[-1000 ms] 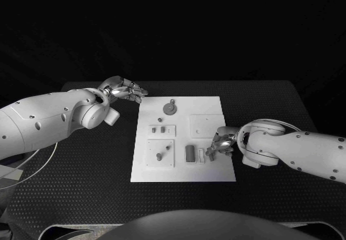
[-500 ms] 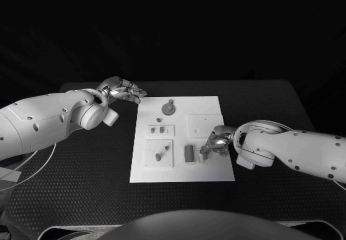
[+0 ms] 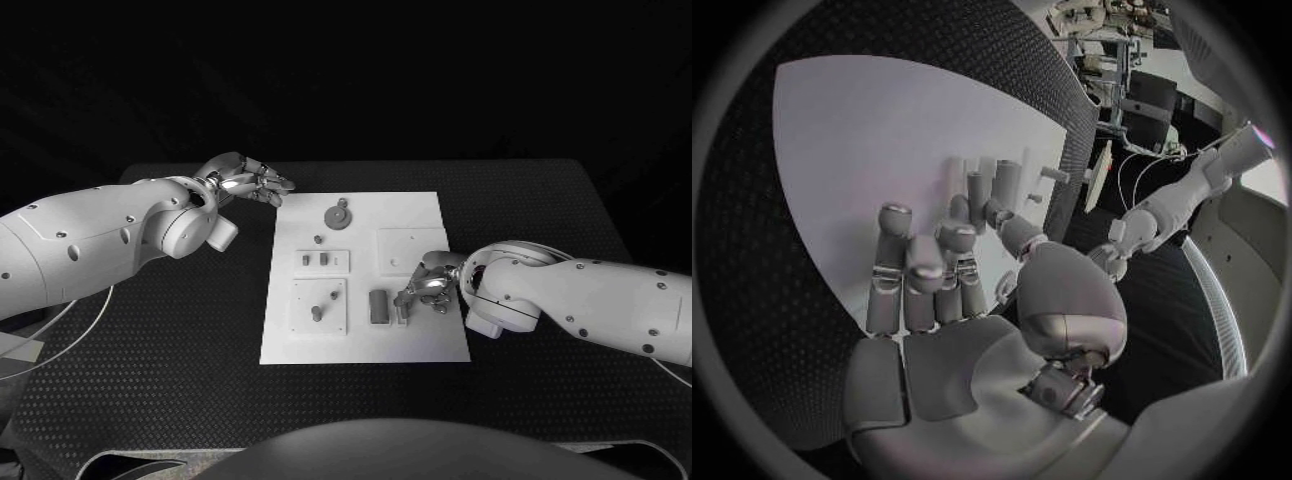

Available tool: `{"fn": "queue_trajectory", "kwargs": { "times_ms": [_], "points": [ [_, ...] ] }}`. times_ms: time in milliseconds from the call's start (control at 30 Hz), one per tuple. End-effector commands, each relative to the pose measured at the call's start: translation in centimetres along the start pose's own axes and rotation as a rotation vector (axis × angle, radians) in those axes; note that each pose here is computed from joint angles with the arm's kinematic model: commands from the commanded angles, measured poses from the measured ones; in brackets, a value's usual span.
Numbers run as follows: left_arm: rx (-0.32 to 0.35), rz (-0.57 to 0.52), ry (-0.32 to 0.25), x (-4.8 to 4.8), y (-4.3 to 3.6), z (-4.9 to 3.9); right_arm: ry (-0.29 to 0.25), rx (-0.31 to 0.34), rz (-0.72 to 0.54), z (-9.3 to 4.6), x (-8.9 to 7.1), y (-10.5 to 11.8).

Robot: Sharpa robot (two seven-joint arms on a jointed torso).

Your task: Assemble the parts on the task board

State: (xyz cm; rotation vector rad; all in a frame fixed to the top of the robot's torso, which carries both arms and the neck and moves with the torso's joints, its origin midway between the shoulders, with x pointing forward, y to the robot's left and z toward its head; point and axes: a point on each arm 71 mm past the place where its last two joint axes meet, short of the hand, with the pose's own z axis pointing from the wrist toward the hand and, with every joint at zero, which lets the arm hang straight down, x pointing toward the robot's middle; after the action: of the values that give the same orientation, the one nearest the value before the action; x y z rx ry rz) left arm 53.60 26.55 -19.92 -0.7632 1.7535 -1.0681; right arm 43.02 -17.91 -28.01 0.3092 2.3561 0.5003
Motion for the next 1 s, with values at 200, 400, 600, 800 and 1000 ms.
{"fn": "queue_trajectory", "kwargs": {
  "times_ms": [200, 400, 600, 800, 1000],
  "points": [
    [0.007, 0.001, 0.015, 0.15, -0.14, -0.01, 0.022, 0.001, -0.021, 0.09, 0.64, -0.03],
    [0.006, 0.001, 0.016, 0.16, -0.13, -0.03, 0.023, 0.004, -0.044, 0.16, 0.64, -0.09],
    [0.007, 0.001, 0.015, 0.15, -0.14, -0.03, 0.038, 0.002, -0.030, 0.46, 0.86, -0.12],
    [0.006, 0.001, 0.014, 0.10, -0.12, -0.05, 0.039, 0.002, -0.041, 0.73, 1.06, -0.12],
    [0.005, 0.001, 0.013, 0.04, -0.08, -0.09, 0.041, 0.000, -0.047, 0.92, 1.32, -0.16]
  ]
}}
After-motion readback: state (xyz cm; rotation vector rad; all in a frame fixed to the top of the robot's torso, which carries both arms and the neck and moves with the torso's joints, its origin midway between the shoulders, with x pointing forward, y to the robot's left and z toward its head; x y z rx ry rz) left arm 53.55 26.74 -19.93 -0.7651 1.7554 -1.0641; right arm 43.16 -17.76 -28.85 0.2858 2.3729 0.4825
